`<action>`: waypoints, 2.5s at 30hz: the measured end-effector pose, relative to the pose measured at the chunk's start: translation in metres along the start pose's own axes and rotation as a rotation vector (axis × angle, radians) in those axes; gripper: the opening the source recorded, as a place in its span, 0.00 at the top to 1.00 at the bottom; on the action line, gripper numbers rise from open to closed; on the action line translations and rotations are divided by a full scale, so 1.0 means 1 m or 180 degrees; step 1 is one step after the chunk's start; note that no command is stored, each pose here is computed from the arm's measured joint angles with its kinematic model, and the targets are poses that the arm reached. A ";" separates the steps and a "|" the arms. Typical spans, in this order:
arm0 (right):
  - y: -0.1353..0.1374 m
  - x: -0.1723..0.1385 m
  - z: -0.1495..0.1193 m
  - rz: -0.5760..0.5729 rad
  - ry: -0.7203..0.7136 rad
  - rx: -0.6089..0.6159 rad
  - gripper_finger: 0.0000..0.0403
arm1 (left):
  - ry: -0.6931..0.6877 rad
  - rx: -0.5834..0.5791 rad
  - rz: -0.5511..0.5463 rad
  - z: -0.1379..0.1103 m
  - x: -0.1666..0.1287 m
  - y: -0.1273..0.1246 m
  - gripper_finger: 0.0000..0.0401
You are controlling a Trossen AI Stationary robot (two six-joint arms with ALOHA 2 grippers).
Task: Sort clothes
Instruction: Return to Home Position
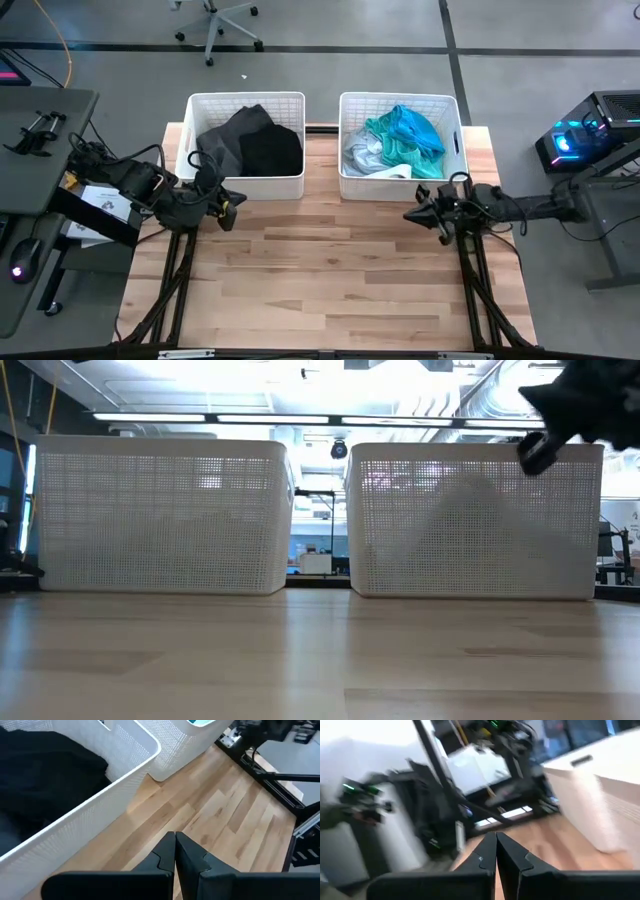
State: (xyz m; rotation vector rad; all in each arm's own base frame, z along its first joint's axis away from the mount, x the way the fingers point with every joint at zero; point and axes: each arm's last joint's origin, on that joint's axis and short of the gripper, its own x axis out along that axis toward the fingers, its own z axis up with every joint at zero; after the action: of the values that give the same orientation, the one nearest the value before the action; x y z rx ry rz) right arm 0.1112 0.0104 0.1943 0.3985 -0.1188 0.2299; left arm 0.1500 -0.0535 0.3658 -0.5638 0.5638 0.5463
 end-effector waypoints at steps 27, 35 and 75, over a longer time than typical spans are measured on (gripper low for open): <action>-0.022 -0.006 -0.023 -0.0461 0.0542 -0.0503 1.00 | -0.0208 0.0642 0.0147 -0.021 0.011 -0.027 1.00; -0.018 -0.019 -0.018 -0.0432 0.0336 -0.0315 1.00 | -0.0703 0.1261 0.0533 -0.031 0.024 -0.041 1.00; -0.017 -0.020 -0.017 -0.0436 0.0249 -0.0135 1.00 | -0.2740 0.0497 -0.1792 -0.072 0.106 0.012 1.00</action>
State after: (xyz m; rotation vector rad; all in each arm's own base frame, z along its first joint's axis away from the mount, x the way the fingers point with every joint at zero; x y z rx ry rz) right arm 0.0976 -0.0023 0.1696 0.3536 -0.0194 0.1076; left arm 0.1946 -0.0559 0.2448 -0.2706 -0.3681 0.1636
